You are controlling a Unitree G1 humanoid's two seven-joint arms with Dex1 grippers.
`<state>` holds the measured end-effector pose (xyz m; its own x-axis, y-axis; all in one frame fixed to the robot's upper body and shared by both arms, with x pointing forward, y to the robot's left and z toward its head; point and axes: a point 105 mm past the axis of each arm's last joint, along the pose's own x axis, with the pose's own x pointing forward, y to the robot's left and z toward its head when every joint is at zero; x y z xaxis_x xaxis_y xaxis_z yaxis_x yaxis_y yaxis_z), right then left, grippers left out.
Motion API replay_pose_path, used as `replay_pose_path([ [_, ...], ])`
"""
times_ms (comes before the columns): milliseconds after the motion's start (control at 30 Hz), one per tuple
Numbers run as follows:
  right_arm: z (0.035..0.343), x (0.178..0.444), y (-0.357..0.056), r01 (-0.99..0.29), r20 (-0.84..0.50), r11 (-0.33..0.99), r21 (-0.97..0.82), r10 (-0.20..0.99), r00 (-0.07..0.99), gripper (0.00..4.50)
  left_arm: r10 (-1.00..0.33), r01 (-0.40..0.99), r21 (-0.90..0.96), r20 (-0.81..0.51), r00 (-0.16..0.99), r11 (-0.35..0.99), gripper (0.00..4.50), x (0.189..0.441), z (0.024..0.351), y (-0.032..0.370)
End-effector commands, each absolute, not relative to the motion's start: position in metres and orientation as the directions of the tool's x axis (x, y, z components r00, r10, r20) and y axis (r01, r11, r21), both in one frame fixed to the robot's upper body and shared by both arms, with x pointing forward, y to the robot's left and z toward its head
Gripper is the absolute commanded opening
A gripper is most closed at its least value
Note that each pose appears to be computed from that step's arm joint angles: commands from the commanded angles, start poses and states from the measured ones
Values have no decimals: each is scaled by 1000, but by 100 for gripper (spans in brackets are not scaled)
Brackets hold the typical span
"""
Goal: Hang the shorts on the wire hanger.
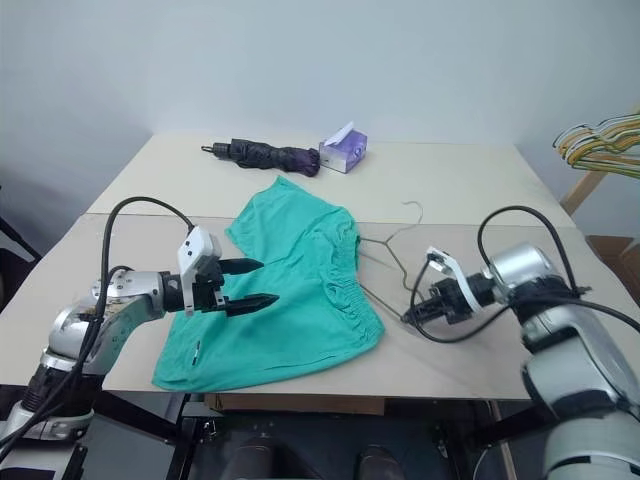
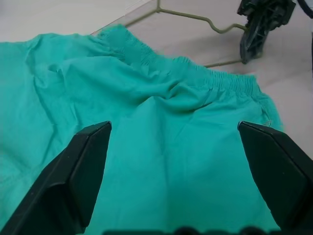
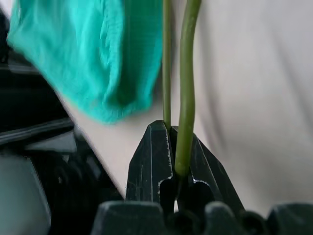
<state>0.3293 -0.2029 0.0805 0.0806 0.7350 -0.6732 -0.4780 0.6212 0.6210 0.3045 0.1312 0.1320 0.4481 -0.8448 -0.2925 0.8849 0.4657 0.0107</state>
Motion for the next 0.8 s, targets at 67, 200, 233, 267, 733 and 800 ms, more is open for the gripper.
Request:
replay_pose_path([
  [67,98,346,-215,-470,-652,659,586,729,209,0,-844,881,65,-260,469,469,447,304,145,130],
  [200,107,347,-216,-481,-632,664,573,731,257,0,-841,878,60,-261,473,475,447,302,143,131],
  [233,109,345,-214,-473,-619,657,587,741,261,0,-842,879,58,-262,472,474,447,302,142,130],
  [267,111,342,-213,-467,-609,650,599,749,261,0,-843,880,57,-261,470,472,447,302,142,129],
  [733,144,354,-206,-692,-551,669,271,697,458,0,-856,883,118,-218,469,454,447,317,165,126],
  [800,153,356,-196,-757,-543,631,172,701,461,0,-852,880,132,-218,476,457,447,318,170,132],
])
